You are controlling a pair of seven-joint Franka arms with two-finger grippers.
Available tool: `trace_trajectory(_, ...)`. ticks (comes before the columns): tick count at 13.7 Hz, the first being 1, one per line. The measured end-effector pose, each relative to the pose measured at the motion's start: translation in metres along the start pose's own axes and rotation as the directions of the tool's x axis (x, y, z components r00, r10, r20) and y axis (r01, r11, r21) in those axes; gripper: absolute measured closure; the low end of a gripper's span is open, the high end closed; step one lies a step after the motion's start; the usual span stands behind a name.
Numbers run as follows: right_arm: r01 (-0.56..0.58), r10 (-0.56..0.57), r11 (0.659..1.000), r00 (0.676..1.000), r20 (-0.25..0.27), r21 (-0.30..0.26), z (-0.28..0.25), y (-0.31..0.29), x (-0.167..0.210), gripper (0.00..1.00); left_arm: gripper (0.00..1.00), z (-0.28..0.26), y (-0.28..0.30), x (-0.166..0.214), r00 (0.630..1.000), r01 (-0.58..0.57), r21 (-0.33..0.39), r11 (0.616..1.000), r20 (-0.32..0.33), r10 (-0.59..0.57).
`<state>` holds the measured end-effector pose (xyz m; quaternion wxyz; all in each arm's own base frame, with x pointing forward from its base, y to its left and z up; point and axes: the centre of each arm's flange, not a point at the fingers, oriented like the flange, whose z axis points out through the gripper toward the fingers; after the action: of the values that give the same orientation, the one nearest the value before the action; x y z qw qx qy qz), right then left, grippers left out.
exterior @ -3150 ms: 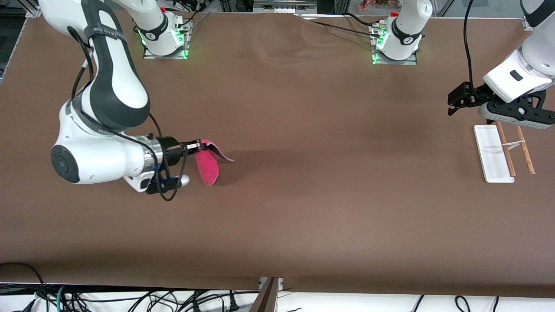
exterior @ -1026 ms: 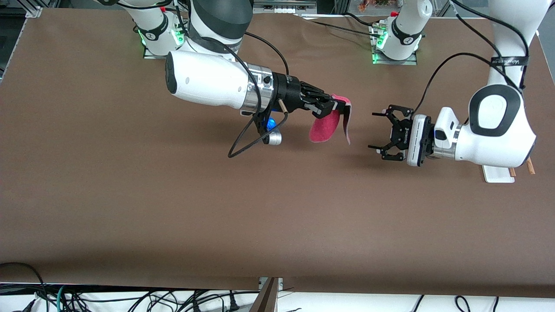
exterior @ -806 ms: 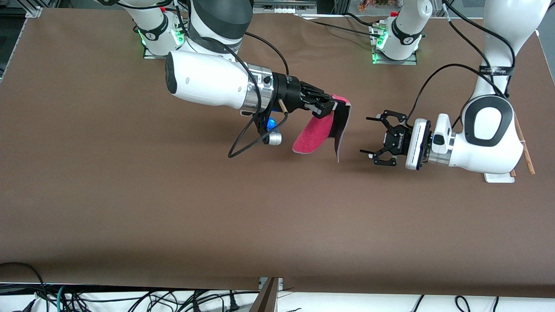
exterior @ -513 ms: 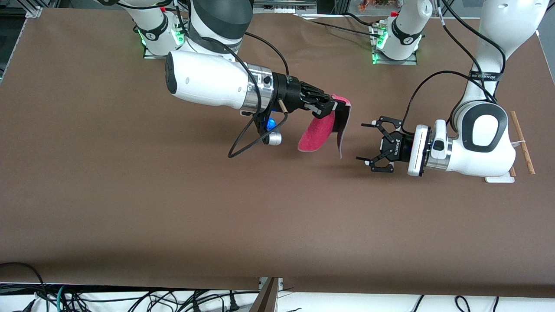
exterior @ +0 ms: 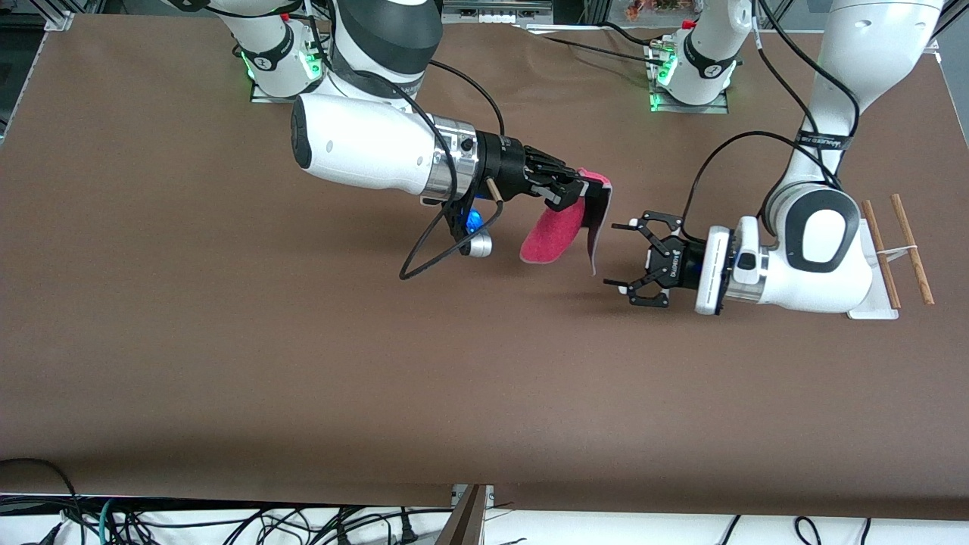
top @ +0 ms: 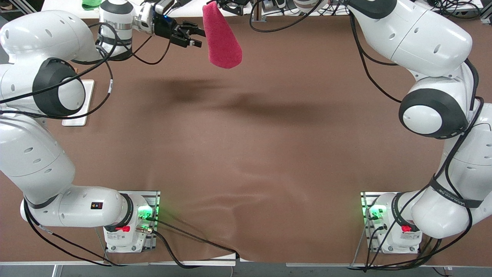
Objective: Pass towel and hang on rack
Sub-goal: 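Move the left gripper to the towel hanging from the right gripper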
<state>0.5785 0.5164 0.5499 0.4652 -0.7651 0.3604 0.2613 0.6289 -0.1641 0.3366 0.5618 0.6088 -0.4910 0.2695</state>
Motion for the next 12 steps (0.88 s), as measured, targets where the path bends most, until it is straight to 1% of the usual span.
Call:
trace_trajectory(2, 0.000, 0.000, 1.000, 1.000, 0.000, 0.000, 0.000, 0.000, 0.000, 0.98, 0.11, 0.008, 0.001, 0.002, 1.000, -0.003, -0.011, 1.000, 0.003, 0.003)
trace_trajectory(5, 0.000, 0.000, 1.000, 1.000, 0.000, 0.000, 0.000, 0.000, 0.000, 0.98, 0.10, 0.005, 0.000, 0.004, 1.000, -0.003, -0.002, 1.000, -0.016, 0.003)
trace_trajectory(10, 0.000, 0.000, 1.000, 1.000, 0.000, 0.000, 0.000, 0.000, 0.000, 0.98, 0.10, 0.008, -0.008, -0.008, 0.999, 0.020, -0.003, 1.000, -0.039, -0.020)
trace_trajectory(11, 0.000, 0.000, 1.000, 1.000, 0.000, 0.000, 0.000, 0.000, 0.000, 0.98, 0.10, 0.008, -0.008, -0.007, 0.999, 0.019, -0.005, 1.000, -0.040, -0.020)
trace_trajectory(12, 0.000, 0.000, 1.000, 1.000, 0.000, 0.000, 0.000, 0.000, 0.000, 0.98, 0.15, 0.010, -0.007, -0.006, 0.999, 0.016, -0.008, 1.000, -0.040, -0.016)
